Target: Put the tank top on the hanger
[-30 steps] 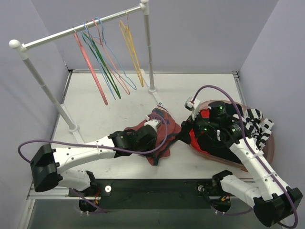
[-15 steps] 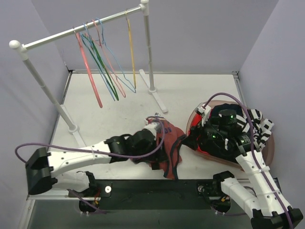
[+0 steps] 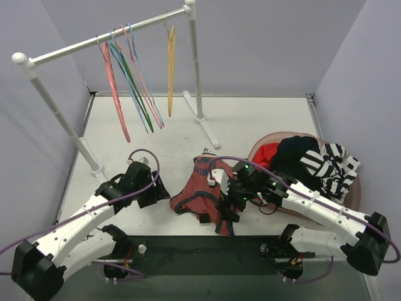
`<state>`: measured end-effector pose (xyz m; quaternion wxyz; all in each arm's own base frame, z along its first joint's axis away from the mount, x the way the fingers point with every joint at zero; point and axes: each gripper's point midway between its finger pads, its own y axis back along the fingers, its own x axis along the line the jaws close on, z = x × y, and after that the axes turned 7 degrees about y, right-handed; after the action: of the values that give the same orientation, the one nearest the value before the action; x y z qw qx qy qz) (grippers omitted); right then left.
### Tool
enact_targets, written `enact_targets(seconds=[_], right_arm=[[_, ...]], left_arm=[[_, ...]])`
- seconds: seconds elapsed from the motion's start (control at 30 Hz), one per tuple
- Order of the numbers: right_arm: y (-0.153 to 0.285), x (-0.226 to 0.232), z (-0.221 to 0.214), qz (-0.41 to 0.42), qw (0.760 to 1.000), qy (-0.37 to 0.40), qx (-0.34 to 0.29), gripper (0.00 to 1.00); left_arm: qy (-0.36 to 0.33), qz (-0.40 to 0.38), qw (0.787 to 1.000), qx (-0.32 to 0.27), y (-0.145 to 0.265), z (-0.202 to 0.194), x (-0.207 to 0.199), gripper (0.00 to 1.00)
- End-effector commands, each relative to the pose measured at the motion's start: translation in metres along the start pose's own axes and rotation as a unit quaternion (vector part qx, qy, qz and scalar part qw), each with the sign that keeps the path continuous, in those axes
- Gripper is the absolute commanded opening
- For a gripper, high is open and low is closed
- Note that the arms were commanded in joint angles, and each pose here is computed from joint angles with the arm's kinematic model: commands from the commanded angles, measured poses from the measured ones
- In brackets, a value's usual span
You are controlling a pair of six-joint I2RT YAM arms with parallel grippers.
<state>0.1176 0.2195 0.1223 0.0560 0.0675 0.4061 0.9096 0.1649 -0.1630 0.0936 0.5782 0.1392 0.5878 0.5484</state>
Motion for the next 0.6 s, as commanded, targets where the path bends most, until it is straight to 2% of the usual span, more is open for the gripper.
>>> enact_targets(seconds=[0.0,0.1,0.3,0.5,0.57], right_arm=[[-0.022,-0.021,0.003,-0.075,0.997,-0.005,0.017,0.77],[-0.030,-0.028,-0.009,-0.088,0.995,-0.038,0.027,0.75],[-0.033,-0.027,-0.027,-0.089,0.992,-0.081,0.034,0.66],[-0.047,-0.021,-0.021,-0.062,0.992,-0.110,0.016,0.49],[-0.051,-0.021,-0.017,-0.057,0.992,-0.117,0.006,0.38]], left_arm=[[-0.034,0.039,0.998,0.040,-0.006,0.000,0.011,0.72],[-0.063,0.031,0.996,0.062,-0.011,-0.001,0.005,0.72],[-0.095,-0.030,0.988,0.116,-0.017,-0.018,-0.012,0.71],[-0.085,-0.038,0.984,0.154,-0.027,-0.039,-0.003,0.71],[-0.079,-0.038,0.981,0.171,-0.030,-0.047,0.001,0.71]])
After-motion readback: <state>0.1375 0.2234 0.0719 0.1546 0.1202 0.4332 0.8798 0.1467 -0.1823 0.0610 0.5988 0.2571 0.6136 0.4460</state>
